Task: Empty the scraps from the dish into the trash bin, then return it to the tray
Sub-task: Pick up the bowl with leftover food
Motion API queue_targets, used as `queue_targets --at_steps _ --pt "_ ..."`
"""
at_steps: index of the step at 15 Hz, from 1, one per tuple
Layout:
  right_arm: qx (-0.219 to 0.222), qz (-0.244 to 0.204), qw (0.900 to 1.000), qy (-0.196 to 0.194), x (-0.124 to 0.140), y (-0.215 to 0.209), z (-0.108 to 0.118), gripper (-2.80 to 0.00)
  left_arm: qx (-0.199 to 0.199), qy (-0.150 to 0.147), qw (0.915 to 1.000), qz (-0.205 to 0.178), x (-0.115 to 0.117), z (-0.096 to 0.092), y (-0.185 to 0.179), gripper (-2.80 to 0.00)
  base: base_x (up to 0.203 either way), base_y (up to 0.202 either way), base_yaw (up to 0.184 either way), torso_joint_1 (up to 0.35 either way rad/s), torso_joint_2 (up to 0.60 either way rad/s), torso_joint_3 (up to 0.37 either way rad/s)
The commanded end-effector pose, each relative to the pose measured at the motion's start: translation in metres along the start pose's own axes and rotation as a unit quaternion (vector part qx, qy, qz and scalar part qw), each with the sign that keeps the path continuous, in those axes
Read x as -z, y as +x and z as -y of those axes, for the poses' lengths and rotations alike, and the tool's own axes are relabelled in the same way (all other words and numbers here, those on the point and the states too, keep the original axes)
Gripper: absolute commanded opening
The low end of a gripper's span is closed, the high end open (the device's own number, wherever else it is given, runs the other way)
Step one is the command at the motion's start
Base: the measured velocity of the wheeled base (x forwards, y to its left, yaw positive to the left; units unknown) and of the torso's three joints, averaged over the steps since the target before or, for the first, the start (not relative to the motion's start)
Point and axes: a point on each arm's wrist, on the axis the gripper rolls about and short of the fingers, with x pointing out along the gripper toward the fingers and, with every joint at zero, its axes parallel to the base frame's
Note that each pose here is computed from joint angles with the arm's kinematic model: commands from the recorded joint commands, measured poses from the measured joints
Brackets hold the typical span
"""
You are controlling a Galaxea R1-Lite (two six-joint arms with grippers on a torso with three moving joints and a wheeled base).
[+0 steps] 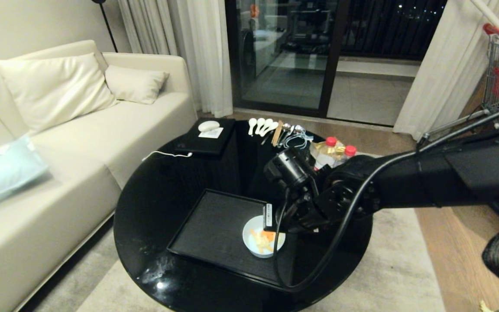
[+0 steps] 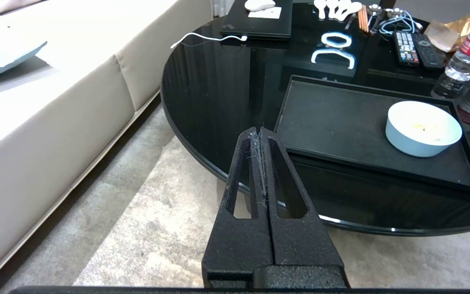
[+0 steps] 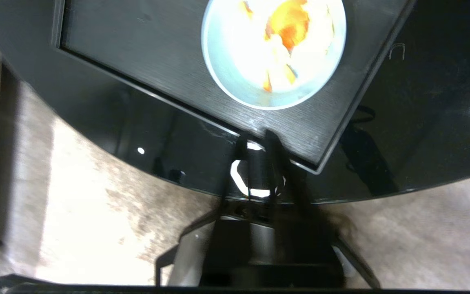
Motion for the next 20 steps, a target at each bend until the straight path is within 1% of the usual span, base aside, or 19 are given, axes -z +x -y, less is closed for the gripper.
queue_targets --at_steps 1,2,5,11,14,17,19,20 --pt "0.011 -0.013 1.000 0.003 0.005 0.015 0.000 0.00 0.000 0.000 1.0000 0.000 0.000 0.000 0.000 -2.80 0.000 0.000 0.000 0.000 0.00 0.000" --pt "0.015 -0.011 1.000 0.017 0.005 0.016 0.000 0.00 0.000 0.000 1.0000 0.000 0.000 0.000 0.000 -2.80 0.000 0.000 0.000 0.000 0.00 0.000" --pt "0.020 -0.015 0.999 0.021 0.006 0.023 0.001 0.00 0.000 0.000 1.0000 0.000 0.000 0.000 0.000 -2.80 0.000 0.000 0.000 0.000 0.00 0.000" --pt "0.030 -0.020 0.999 0.016 0.010 0.034 0.002 0.00 0.000 0.000 1.0000 0.000 0.000 0.000 0.000 -2.80 0.000 0.000 0.000 0.000 0.00 0.000" --pt "0.045 -0.019 0.999 -0.006 0.013 0.048 0.003 0.00 0.000 0.000 1.0000 0.000 0.000 0.000 0.000 -2.80 0.000 0.000 0.000 0.000 0.00 0.000" --pt "0.045 -0.013 0.999 -0.003 0.006 0.056 0.002 0.00 0.000 0.000 1.0000 0.000 0.000 0.000 0.000 -2.80 0.000 0.000 0.000 0.000 0.00 0.000" --pt "0.050 -0.010 0.999 0.003 0.001 0.064 0.006 0.00 0.000 0.000 1.0000 0.000 0.000 0.000 0.000 -2.80 0.000 0.000 0.000 0.000 0.00 0.000" --pt "0.054 -0.010 0.998 -0.004 -0.001 0.068 0.009 0.00 0.000 0.000 1.0000 0.000 0.000 0.000 0.000 -2.80 0.000 0.000 0.000 0.000 0.00 0.000"
